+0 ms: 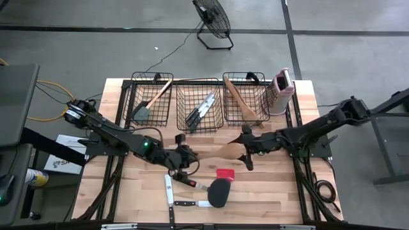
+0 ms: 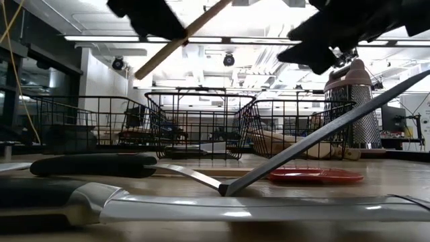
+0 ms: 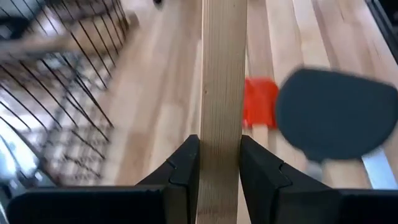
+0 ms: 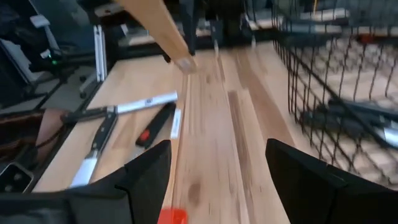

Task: Pick & Place Kitchen Items
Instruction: Put the brown serving spoon into the right black wire basket

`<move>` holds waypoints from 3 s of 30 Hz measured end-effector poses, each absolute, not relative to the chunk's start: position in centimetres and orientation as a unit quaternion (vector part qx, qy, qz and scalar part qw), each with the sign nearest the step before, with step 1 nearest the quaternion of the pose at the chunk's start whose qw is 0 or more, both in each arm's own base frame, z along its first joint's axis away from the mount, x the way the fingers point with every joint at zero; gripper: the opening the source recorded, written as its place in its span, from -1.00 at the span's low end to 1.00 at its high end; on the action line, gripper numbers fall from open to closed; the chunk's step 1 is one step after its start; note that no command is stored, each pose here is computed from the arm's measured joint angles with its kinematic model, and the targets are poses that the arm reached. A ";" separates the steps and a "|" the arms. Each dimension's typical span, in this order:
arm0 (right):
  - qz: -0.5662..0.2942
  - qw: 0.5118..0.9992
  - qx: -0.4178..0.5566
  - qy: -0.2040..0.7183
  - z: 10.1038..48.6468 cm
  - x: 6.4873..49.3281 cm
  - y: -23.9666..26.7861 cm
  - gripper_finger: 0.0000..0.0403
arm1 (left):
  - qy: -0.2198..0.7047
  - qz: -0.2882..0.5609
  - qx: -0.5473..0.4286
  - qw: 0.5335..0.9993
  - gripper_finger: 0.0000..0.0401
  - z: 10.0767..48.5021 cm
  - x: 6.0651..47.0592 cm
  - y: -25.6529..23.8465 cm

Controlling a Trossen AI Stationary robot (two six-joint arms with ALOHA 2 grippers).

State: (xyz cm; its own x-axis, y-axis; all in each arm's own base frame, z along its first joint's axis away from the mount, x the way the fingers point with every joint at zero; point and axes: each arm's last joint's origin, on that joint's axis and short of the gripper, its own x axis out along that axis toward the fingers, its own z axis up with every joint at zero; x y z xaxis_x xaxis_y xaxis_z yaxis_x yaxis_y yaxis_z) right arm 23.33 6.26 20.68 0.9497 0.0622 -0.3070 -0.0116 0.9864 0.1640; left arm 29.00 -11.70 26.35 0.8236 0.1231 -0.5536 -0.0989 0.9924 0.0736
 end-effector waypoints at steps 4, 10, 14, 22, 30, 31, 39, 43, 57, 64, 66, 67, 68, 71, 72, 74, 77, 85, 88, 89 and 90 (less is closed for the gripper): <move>0.028 0.991 0.057 0.116 20.5 24.4 6.6 0.26 | 0.254 0.079 0.041 0.963 -0.60 27.0 29.4 -11.7; 0.037 0.998 0.028 0.035 20.9 25.6 6.9 0.26 | 0.226 0.096 0.046 0.968 -0.60 27.5 29.9 -11.1; 0.038 0.999 0.014 -0.013 21.1 26.1 7.1 0.26 | 0.222 0.105 0.036 0.969 -0.60 27.6 30.3 -10.2; 0.024 0.996 -0.015 -0.086 21.3 26.7 7.0 0.26 | 0.211 0.078 0.013 0.974 -0.60 27.9 31.1 -8.9; 0.035 0.991 -0.013 -0.125 21.8 27.1 6.0 0.26 | 0.210 0.065 0.016 0.975 -0.60 28.0 31.1 -8.8; 0.040 0.991 -0.013 -0.128 21.9 27.2 6.0 0.26 | 0.210 0.065 0.016 0.975 -0.60 28.0 31.1 -8.8; 0.071 0.985 -0.014 -0.155 23.5 28.0 6.3 0.26 | 0.210 0.065 0.016 0.975 -0.60 28.0 31.1 -8.8; 0.069 0.986 -0.015 -0.149 23.4 28.1 6.2 0.21 | 0.210 0.065 0.016 0.975 -0.60 28.0 31.1 -8.8; 0.055 0.990 -0.016 -0.131 23.1 28.2 6.2 -0.64 | 0.214 0.062 0.015 0.975 -0.60 27.9 31.1 -8.9; 0.053 0.990 -0.016 -0.127 23.0 28.2 6.2 -0.64 | 0.214 0.062 0.011 0.975 -0.36 27.9 31.1 -8.9; 0.038 0.992 -0.014 -0.122 22.9 28.2 6.1 -0.64 | 0.212 0.062 0.011 0.975 -0.13 28.0 31.1 -8.9; 0.029 0.992 -0.013 -0.118 22.9 28.3 6.1 -0.64 | 0.212 0.062 0.012 0.975 -0.03 28.0 31.1 -8.9; 0.022 0.993 -0.012 -0.118 22.9 28.3 6.0 -0.64 | 0.213 0.062 0.012 0.975 0.06 28.0 31.1 -8.9; 0.002 0.994 -0.011 -0.112 22.8 28.3 5.9 -0.64 | 0.213 0.063 0.012 0.975 0.26 27.9 31.1 -8.9; -0.006 0.994 -0.010 -0.110 22.8 28.3 5.9 -0.64 | 0.213 0.063 0.012 0.975 0.30 27.9 31.1 -8.9; -0.019 0.994 -0.009 -0.109 22.8 28.3 5.8 -0.64 | 0.214 0.062 0.012 0.975 0.36 27.9 31.1 -8.9; -0.042 0.993 -0.007 -0.108 23.0 28.2 5.6 -0.64 | 0.217 0.070 0.015 0.974 0.38 28.0 30.9 -8.8; -0.120 0.989 -0.020 -0.084 24.7 26.7 4.9 -0.64 | 0.235 0.117 -0.010 0.965 0.39 28.3 29.8 -8.2; -0.157 0.984 -0.023 -0.078 25.8 25.7 4.3 -0.64 | 0.238 0.119 -0.020 0.964 0.40 28.4 29.5 -8.2; -0.168 0.983 -0.028 -0.074 26.2 25.4 4.1 -0.64 | 0.241 0.120 -0.022 0.963 0.40 28.4 29.5 -8.2; -0.173 0.982 -0.031 -0.073 26.5 25.0 4.0 -0.64 | 0.245 0.121 -0.023 0.962 0.40 28.3 29.5 -8.1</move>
State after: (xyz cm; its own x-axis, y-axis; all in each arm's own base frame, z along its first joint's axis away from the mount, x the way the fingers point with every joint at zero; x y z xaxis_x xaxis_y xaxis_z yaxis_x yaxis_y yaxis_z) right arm 25.05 3.98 26.50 0.9292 -0.3357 0.1548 0.3449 0.9379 -0.0364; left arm 29.47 -8.15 28.30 0.8507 0.2207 -0.4770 -0.2434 0.9698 0.0146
